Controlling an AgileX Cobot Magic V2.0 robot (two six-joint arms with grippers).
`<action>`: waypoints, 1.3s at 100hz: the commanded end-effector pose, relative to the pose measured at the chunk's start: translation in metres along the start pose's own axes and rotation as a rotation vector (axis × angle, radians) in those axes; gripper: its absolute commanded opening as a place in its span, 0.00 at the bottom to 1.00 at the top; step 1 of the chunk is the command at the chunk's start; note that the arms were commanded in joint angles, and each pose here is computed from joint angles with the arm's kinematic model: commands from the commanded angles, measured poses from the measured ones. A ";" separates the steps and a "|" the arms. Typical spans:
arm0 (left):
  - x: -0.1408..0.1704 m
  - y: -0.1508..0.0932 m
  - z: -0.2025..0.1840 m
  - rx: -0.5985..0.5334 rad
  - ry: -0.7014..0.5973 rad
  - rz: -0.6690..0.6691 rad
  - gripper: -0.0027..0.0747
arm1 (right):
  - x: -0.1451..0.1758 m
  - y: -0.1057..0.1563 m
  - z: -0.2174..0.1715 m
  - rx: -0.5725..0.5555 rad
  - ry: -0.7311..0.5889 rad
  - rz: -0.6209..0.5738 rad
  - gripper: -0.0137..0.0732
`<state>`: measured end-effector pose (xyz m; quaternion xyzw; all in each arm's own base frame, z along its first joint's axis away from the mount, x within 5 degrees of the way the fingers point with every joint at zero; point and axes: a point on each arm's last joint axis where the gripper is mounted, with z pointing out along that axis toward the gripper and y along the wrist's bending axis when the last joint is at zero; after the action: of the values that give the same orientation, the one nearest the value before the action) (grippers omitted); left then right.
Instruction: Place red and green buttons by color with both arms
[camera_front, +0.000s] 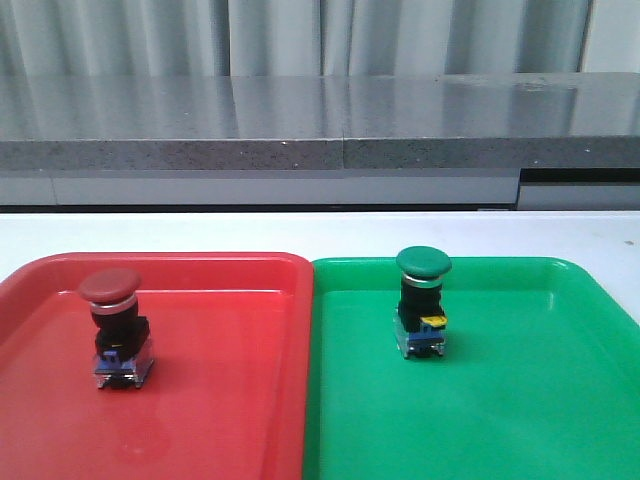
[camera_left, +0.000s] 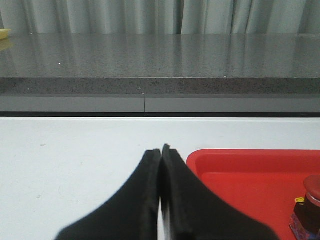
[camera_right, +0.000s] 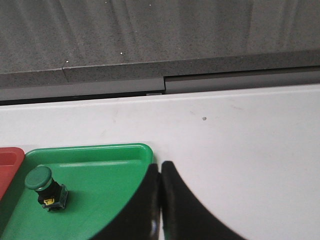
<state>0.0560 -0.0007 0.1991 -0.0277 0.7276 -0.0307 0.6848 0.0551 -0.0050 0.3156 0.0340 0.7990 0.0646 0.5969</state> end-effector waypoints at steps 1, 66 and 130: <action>-0.005 0.000 -0.002 0.002 -0.099 -0.010 0.01 | -0.002 0.004 -0.004 -0.040 -0.134 -0.018 0.08; -0.005 0.000 -0.002 0.002 -0.099 -0.010 0.01 | 0.075 -0.010 0.015 0.061 -0.541 0.029 0.08; -0.005 0.000 -0.002 0.002 -0.099 -0.010 0.01 | 0.089 -0.012 0.023 0.074 -0.532 -0.030 0.08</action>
<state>0.0560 -0.0007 0.1991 -0.0277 0.7276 -0.0307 0.6848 0.0560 -0.0040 0.2086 0.0705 0.6620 0.0257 0.7458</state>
